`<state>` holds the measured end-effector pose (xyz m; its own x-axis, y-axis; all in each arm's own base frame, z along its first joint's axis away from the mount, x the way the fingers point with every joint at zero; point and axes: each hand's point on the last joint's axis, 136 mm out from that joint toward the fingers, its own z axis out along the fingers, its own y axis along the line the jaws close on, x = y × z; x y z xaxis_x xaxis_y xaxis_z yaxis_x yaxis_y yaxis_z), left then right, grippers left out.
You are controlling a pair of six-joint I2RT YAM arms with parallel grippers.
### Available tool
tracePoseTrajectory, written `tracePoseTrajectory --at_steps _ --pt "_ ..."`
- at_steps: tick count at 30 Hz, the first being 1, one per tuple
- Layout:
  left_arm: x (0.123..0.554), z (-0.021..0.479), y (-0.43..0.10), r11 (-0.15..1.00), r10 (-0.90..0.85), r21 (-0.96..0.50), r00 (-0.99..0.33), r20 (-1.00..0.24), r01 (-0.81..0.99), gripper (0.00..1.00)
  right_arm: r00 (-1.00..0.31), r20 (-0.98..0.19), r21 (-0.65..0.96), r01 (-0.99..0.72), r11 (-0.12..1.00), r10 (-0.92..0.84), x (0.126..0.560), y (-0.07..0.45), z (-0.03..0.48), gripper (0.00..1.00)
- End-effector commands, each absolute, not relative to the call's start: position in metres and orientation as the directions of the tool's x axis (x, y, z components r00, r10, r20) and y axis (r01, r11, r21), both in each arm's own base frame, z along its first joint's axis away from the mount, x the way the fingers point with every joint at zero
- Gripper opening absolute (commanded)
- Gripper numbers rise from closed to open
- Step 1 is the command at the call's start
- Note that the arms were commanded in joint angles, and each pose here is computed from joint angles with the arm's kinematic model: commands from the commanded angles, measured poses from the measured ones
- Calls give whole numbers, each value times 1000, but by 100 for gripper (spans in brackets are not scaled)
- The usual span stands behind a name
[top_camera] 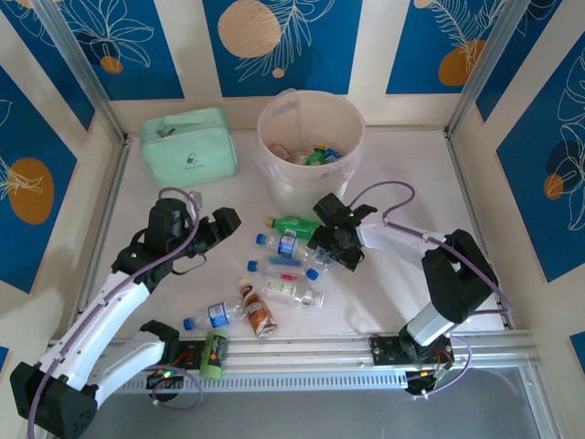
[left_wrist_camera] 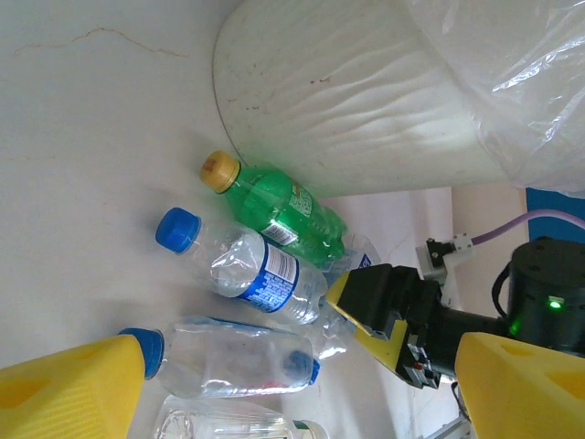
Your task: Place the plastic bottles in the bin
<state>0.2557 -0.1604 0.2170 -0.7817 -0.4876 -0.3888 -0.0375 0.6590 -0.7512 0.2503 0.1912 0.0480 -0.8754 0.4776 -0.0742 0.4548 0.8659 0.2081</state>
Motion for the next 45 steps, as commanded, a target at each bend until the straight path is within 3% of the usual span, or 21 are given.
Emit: tracePoseTrajectory --at_steps 1,6,14,21,26,35,40,45 --pt "259 224 -161 647 -488 -762 -776 -400 -14 88 -866 -26 188 487 853 500 249 192 40 90" --pt "260 227 -163 643 -487 -766 -776 -401 -7 88 -865 -32 170 489 855 501 248 191 38 83" --pt "262 232 -165 634 -487 -773 -776 -402 3 87 -869 -31 157 484 861 494 247 190 39 61" --pt "262 233 -164 643 -478 -766 -776 -411 9 89 -881 -71 199 447 872 468 240 189 61 54" --pt "264 240 -169 619 -479 -784 -774 -413 36 90 -915 -107 346 332 878 388 233 204 94 50" --pt "271 290 -209 365 -459 -905 -803 -379 218 90 -934 -317 626 -75 776 165 217 256 206 49" --pt "264 327 -228 211 -404 -917 -824 -398 340 91 -915 -401 741 -297 603 43 206 292 263 49" --pt "255 347 -241 88 -358 -913 -842 -403 399 91 -902 -431 804 -399 441 -29 195 313 297 49"
